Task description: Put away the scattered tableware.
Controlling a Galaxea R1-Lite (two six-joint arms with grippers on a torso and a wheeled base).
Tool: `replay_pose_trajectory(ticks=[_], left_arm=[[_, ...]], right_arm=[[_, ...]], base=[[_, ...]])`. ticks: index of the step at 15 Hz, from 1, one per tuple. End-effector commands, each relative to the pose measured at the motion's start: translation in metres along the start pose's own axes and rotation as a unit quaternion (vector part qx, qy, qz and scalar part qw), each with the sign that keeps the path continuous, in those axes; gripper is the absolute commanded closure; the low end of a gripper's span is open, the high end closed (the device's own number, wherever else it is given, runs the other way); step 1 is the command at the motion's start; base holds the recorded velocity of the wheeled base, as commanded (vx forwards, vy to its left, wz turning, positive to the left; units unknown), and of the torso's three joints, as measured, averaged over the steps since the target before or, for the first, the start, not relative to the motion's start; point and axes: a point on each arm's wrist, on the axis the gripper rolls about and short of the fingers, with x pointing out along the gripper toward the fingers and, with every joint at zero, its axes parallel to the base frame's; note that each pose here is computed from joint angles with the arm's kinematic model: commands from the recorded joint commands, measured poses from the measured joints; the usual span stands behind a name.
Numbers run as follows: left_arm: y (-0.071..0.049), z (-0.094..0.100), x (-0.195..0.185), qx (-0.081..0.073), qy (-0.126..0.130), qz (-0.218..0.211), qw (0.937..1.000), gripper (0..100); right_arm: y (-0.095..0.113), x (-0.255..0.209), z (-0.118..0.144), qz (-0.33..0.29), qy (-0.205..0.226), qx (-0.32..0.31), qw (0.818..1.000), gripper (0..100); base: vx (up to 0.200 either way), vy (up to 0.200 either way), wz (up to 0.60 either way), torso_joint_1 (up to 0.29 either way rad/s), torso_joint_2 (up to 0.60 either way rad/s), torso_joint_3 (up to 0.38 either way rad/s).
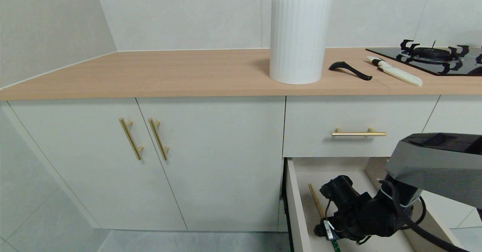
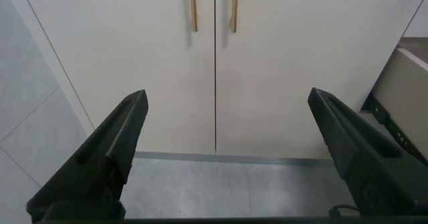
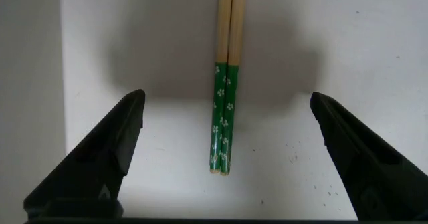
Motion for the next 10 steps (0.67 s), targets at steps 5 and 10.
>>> replay_pose_trajectory(ticks=[5,10], left_arm=[[0.000,0.000,0.000,0.000,0.001,0.000,1.0000,0],[0.000,0.000,0.000,0.000,0.001,0.000,1.0000,0]], right_arm=[[-0.012,-0.120,0.020,0.038,-0.151,-0.012,0.988,0],[-0.042,-0.178,0.027,-0.022,-0.252,-0.027,0.967,0]], base=[[0.000,0.000,0.00,0.000,0.00,0.000],[0.000,0.000,0.00,0.000,0.00,0.000]])
